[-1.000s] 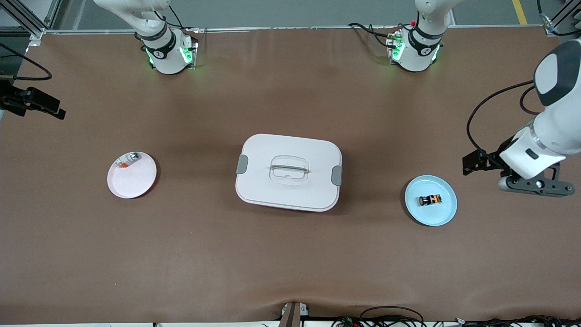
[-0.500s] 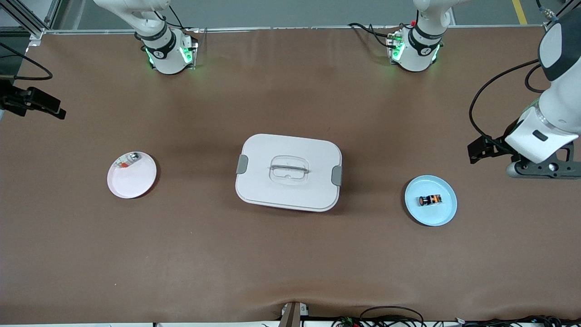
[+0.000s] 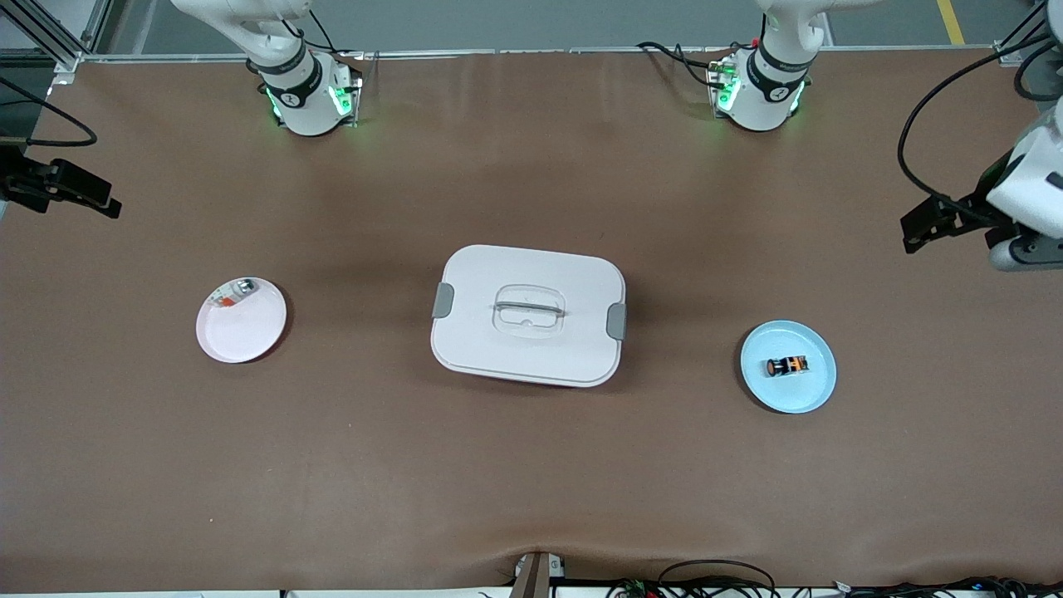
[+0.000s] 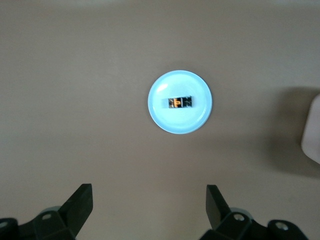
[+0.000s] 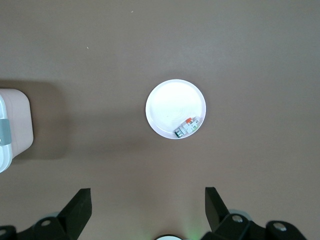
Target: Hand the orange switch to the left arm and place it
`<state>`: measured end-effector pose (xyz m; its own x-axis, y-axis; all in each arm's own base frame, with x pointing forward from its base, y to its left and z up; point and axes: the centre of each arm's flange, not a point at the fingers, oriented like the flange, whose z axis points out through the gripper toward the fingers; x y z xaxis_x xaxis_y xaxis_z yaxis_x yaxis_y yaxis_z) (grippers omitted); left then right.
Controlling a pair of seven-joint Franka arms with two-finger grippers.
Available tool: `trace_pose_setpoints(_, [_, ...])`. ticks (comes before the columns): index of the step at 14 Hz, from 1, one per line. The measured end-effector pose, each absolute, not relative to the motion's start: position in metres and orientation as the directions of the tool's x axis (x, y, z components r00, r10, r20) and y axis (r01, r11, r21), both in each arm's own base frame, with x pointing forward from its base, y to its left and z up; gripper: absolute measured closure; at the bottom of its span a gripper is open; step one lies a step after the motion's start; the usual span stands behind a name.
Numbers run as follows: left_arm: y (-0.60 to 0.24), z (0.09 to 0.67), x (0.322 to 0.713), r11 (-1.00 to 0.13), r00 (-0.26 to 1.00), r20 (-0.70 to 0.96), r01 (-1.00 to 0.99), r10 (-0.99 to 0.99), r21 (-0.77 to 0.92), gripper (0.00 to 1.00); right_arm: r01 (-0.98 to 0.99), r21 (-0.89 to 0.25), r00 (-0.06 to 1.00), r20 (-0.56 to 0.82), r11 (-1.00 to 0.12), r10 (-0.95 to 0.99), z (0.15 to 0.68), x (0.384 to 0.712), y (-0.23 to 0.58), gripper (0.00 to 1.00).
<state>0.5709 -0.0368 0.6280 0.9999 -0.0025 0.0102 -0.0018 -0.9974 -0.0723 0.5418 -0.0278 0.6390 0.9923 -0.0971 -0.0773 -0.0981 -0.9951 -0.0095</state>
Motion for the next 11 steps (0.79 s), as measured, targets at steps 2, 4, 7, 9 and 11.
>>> trace_pose_setpoints(2, [-0.031,0.637,0.562,-0.998,1.0,-0.001,-0.012,-0.012,-0.056,0.0,-0.098,-0.01,0.992,-0.077,-0.995,-0.097,0.639,0.542,-0.028,0.0])
trace_pose_setpoints(4, [-0.034,0.644,0.552,-0.998,1.0,-0.005,-0.021,-0.021,-0.055,0.0,-0.098,-0.01,0.992,-0.077,-0.995,-0.097,0.639,0.542,-0.028,0.0])
trace_pose_setpoints(7, [-0.04,0.652,0.539,-0.998,1.0,-0.007,-0.031,-0.031,-0.057,0.0,-0.098,-0.01,0.992,-0.077,-0.995,-0.097,0.639,0.542,-0.028,0.0])
trace_pose_setpoints(9, [-0.041,0.655,0.533,-0.998,0.999,-0.007,-0.034,-0.034,-0.055,0.0,-0.098,-0.01,0.992,-0.076,-0.995,-0.097,0.639,0.542,-0.028,0.0])
trace_pose_setpoints(11, [-0.043,0.655,0.527,-0.999,0.999,-0.011,-0.036,-0.036,-0.041,0.0,-0.098,-0.01,0.992,-0.076,-0.995,-0.097,0.639,0.542,-0.028,0.0])
